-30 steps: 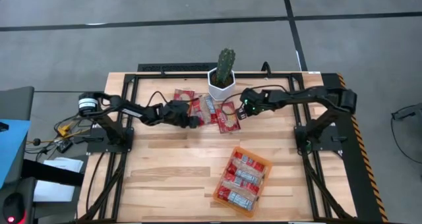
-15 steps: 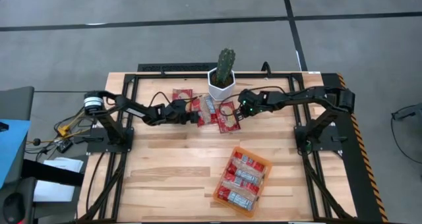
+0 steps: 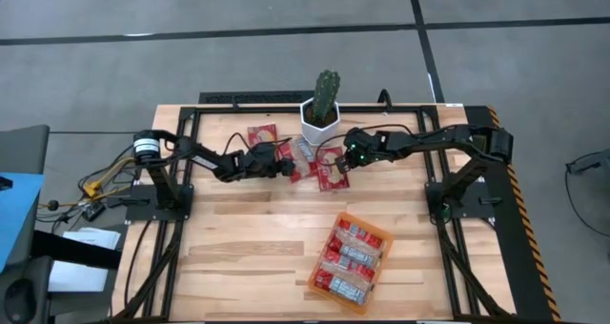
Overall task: Sort popcorn bags into baskets
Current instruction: Put the red popcorn bag into the orange container
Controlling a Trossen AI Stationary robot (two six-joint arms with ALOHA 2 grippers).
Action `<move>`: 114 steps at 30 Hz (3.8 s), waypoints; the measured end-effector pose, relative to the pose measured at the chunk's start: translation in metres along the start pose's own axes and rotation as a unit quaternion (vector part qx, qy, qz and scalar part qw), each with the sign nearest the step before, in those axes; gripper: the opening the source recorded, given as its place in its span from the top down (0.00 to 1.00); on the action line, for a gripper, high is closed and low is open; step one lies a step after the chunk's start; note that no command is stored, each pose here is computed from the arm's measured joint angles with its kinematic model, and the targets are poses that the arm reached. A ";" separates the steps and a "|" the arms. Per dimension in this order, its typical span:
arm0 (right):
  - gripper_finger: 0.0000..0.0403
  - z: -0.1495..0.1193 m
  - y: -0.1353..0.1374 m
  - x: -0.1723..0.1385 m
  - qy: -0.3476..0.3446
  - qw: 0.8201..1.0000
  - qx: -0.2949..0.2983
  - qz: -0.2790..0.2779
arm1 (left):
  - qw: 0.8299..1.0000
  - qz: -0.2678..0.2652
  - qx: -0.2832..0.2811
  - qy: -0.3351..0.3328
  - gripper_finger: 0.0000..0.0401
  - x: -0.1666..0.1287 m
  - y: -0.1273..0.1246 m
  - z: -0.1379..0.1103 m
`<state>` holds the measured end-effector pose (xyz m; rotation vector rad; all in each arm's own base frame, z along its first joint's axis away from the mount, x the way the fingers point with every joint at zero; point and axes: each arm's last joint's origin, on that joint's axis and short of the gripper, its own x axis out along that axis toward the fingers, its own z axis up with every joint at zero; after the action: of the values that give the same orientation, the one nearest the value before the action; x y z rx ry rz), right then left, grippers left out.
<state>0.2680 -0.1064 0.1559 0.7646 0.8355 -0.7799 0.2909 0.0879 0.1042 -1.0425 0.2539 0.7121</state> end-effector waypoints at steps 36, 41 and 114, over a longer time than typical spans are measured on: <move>0.82 -0.057 0.007 -0.198 -0.099 0.965 -0.003 0.241 | 0.981 -0.193 -0.014 -0.004 1.00 -0.098 -0.097 -0.039; 0.83 -0.063 0.016 -0.191 -0.148 0.971 0.001 0.188 | 0.982 -0.184 -0.027 0.037 0.98 -0.101 -0.095 -0.046; 0.94 -0.029 0.107 0.065 0.042 0.980 -0.126 0.148 | 0.994 -0.031 -0.080 -0.064 0.69 -0.026 -0.038 -0.070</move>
<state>0.3754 -0.0486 0.1163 0.6783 0.8539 -0.3702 0.3051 0.0054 0.1085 -1.1465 0.0545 0.7488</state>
